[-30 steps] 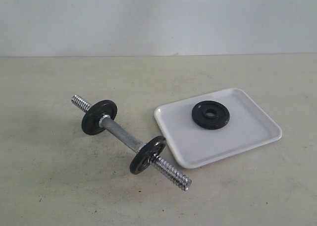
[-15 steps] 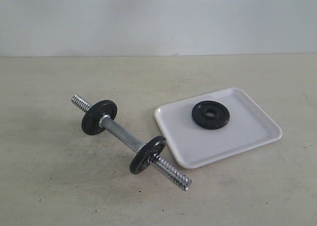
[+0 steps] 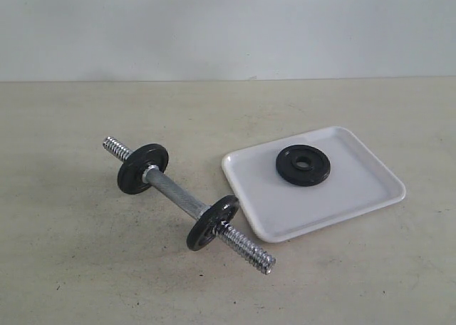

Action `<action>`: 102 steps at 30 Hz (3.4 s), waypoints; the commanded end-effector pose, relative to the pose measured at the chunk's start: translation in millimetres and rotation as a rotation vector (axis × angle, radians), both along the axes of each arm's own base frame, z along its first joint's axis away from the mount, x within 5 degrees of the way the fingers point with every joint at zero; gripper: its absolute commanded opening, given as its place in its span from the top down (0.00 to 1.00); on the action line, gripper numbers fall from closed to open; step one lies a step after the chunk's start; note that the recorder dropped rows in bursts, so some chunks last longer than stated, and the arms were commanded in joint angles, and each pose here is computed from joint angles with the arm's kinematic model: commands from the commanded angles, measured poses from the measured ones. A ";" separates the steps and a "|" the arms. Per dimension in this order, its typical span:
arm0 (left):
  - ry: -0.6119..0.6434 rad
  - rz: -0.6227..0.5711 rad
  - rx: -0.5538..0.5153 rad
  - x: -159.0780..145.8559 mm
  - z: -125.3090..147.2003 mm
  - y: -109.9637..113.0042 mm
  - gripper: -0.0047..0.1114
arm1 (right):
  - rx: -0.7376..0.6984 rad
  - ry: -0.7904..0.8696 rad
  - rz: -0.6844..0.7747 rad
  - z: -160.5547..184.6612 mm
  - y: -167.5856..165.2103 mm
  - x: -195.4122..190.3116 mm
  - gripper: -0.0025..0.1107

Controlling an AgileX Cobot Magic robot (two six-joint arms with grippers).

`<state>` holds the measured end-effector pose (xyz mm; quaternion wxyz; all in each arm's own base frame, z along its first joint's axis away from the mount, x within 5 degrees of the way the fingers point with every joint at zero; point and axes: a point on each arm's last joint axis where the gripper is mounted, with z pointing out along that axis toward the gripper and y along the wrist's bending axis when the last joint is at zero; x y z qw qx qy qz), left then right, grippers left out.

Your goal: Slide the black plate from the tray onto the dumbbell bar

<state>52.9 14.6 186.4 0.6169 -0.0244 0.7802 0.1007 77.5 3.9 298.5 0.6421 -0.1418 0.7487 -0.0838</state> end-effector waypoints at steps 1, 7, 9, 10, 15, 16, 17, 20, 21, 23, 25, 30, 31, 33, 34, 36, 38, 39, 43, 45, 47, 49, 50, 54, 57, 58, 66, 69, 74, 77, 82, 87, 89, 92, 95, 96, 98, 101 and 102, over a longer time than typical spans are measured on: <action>-0.015 -0.006 -0.001 0.2 0.3 -0.4 0.92 | 0.009 0.086 0.005 -6.6 2.7 19.1 0.98; -0.015 -0.006 -0.001 0.2 0.3 -0.4 0.92 | -0.007 0.212 0.005 -20.4 5.0 40.7 0.98; -0.015 -0.006 -0.001 0.2 0.3 -0.4 0.92 | 0.007 0.245 0.003 -24.4 5.7 45.6 0.98; -0.015 -0.006 -0.001 0.2 0.3 -0.4 0.92 | 0.016 0.259 0.000 -26.0 6.0 47.5 0.97; -0.015 -0.006 -0.001 0.2 0.3 -0.4 0.92 | 0.036 0.286 -0.001 -29.0 6.8 50.4 0.88; -0.015 -0.006 -0.001 0.2 0.3 -0.4 0.92 | 0.044 0.294 -0.002 -29.6 6.9 50.1 0.85; -0.015 -0.006 -0.001 0.2 0.3 -0.4 0.92 | 0.054 0.303 -0.004 -30.3 7.1 49.7 0.81; -0.015 -0.006 -0.001 0.2 0.3 -0.4 0.92 | 0.119 0.361 -0.008 -34.6 8.9 47.3 0.72; -0.015 -0.006 -0.001 0.2 0.3 -0.4 0.92 | 0.143 0.387 -0.010 -36.3 9.5 46.2 0.69; -0.015 -0.006 -0.001 0.2 0.3 -0.4 0.92 | 0.177 0.437 -0.018 -39.9 10.2 43.5 0.68; -0.015 -0.006 -0.001 0.2 0.3 -0.4 0.92 | 0.209 0.494 -0.025 -43.8 11.2 40.6 0.68; -0.015 -0.006 0.000 0.2 0.3 -0.4 0.92 | 0.283 0.675 -0.007 -54.0 17.1 29.4 0.68; -0.015 -0.006 0.000 0.2 0.3 -0.4 0.92 | 0.284 0.675 -0.007 -53.5 17.2 29.4 0.68; -0.015 -0.006 0.000 0.2 0.3 -0.4 0.92 | 0.284 0.675 -0.007 -53.5 17.2 29.4 0.68; -0.015 -0.006 0.000 0.2 0.3 -0.4 0.92 | 0.280 0.671 -0.006 -53.3 17.0 29.6 0.68; -0.015 -0.006 0.000 0.2 0.3 -0.4 0.92 | 0.280 0.671 -0.006 -53.3 17.0 29.6 0.68; -0.015 -0.006 0.000 0.2 0.3 -0.4 0.92 | 0.293 0.673 -0.003 -53.2 17.8 29.6 0.68; -0.015 -0.006 0.000 0.2 0.3 -0.4 0.92 | 0.298 0.673 -0.002 -53.2 18.0 29.5 0.68; -0.015 -0.006 0.000 0.2 0.3 -0.4 0.92 | 0.307 0.674 -0.004 -53.1 18.3 29.5 0.68; -0.015 -0.006 0.000 0.2 0.3 -0.4 0.92 | 0.311 0.674 -0.003 -53.1 18.6 29.5 0.68; -0.015 -0.006 0.000 0.2 0.3 -0.4 0.92 | 0.313 0.675 -0.002 -53.0 18.7 29.5 0.68; -0.005 -0.012 0.092 0.1 1.0 0.8 0.92 | 0.313 0.677 -0.002 -53.2 18.7 29.4 0.68; 0.003 -0.014 0.156 0.0 1.5 1.8 0.92 | 0.313 0.677 -0.002 -53.2 18.7 29.4 0.68; 0.019 -0.009 0.299 -0.3 3.2 4.7 0.92 | 0.317 0.677 -0.001 -53.1 19.0 29.3 0.68; 0.019 -0.009 0.301 -0.3 3.2 4.7 0.92 | 0.333 0.679 0.002 -52.9 19.8 29.3 0.68; 0.019 -0.009 0.301 -0.3 3.2 4.7 0.92 | 0.335 0.679 0.002 -52.9 19.9 29.3 0.68; -0.042 -0.038 0.309 1.1 8.3 1.5 0.92 | 0.345 0.682 0.004 -52.9 20.5 29.1 0.68; -0.181 -0.103 0.325 3.0 19.8 -6.0 0.92 | 0.355 0.683 0.006 -52.7 21.1 29.1 0.68; -0.538 -0.272 0.362 -1.9 48.9 -26.2 0.92 | 0.362 0.683 0.007 -52.6 21.5 29.0 0.68; -0.817 -0.414 0.329 -14.9 68.5 -41.1 0.92 | 0.360 0.683 0.008 -52.6 21.5 29.0 0.68; -1.273 -0.675 0.301 -51.5 90.4 -60.5 0.92 | 0.360 0.683 0.008 -52.6 21.5 29.0 0.68; -1.324 -0.776 0.250 -58.9 90.9 -64.9 0.92 | 0.360 0.683 0.010 -52.6 21.6 29.0 0.68; -1.279 -0.858 0.113 -58.7 90.0 -66.1 0.92 | 0.362 0.683 0.010 -52.6 21.7 29.0 0.68; -1.196 -0.969 -0.055 -58.3 87.7 -69.1 0.92 | 0.362 0.683 0.010 -52.6 21.7 29.0 0.68; -1.131 -1.036 -0.122 -57.9 84.9 -72.3 0.92 | 0.362 0.683 0.010 -52.6 21.7 29.0 0.68; -1.104 -1.060 -0.145 -57.7 83.7 -73.6 0.92 | 0.362 0.683 0.010 -52.6 21.7 29.0 0.68; -1.090 -1.072 -0.160 -57.6 83.2 -74.2 0.92 | 0.362 0.683 0.010 -52.6 21.7 29.0 0.68; -1.085 -1.076 -0.171 -57.6 83.1 -74.3 0.92 | 0.362 0.683 0.010 -52.6 21.7 29.0 0.68; -1.080 -1.080 -0.164 -57.5 82.6 -74.8 0.92 | 0.363 0.679 0.010 -52.4 21.6 29.3 0.68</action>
